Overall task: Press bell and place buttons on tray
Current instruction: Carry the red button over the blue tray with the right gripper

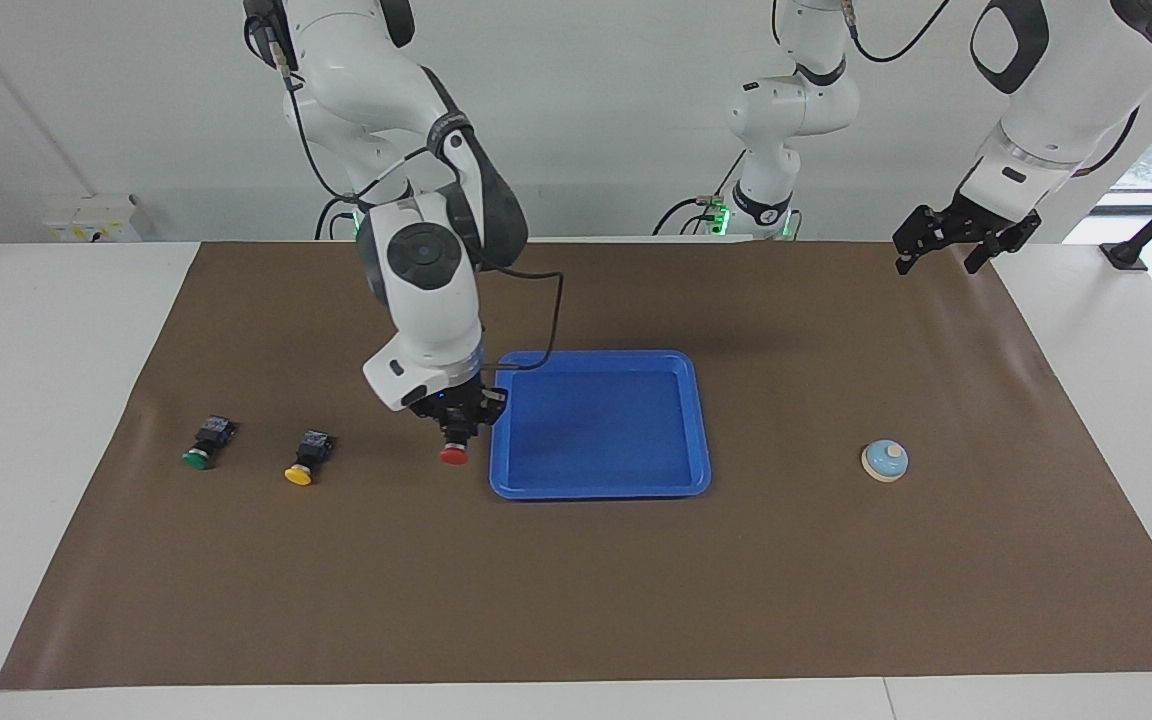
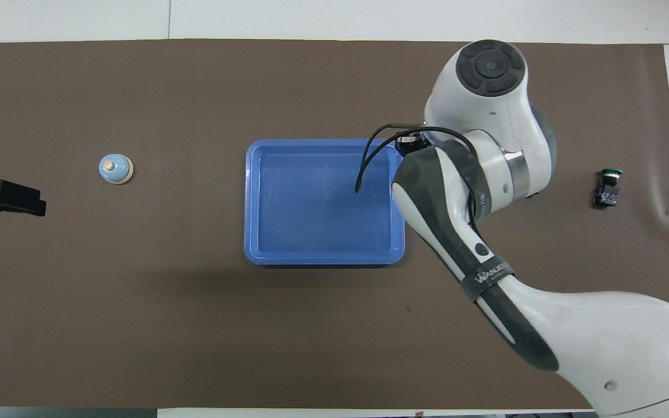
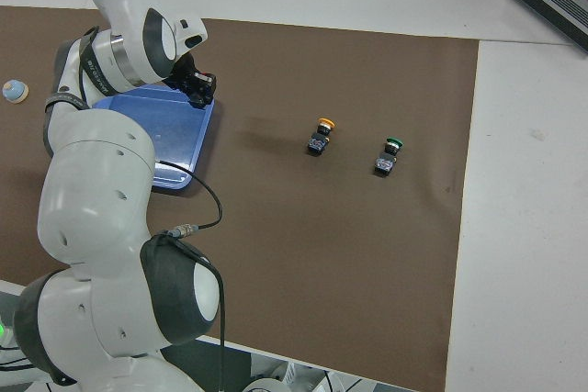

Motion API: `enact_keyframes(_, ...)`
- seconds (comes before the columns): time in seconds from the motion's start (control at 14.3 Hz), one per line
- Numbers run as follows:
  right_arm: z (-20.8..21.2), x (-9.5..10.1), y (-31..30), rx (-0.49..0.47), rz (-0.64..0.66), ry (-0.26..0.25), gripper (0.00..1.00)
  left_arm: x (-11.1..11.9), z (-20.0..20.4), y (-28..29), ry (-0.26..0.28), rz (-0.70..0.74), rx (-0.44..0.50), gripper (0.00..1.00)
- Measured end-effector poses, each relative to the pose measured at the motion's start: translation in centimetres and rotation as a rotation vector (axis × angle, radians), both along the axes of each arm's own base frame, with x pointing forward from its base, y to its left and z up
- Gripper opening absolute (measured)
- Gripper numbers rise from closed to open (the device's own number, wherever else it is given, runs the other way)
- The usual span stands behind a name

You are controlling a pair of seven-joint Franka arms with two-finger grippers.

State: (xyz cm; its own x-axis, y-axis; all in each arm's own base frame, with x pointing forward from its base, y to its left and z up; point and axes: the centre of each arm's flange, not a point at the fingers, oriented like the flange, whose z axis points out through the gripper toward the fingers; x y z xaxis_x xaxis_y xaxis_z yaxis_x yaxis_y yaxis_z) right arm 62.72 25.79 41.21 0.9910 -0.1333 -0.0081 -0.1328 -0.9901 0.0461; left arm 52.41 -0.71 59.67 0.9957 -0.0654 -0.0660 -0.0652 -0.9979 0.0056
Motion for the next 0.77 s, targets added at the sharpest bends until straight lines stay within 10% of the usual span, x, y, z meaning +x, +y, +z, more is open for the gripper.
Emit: enact_keyframes(0.77, -10.2, -5.6, 6.0, 0.042, 0.04, -0.008, 0.41, 0.0, 0.0, 0.0, 0.0, 0.0, 0.0, 1.0)
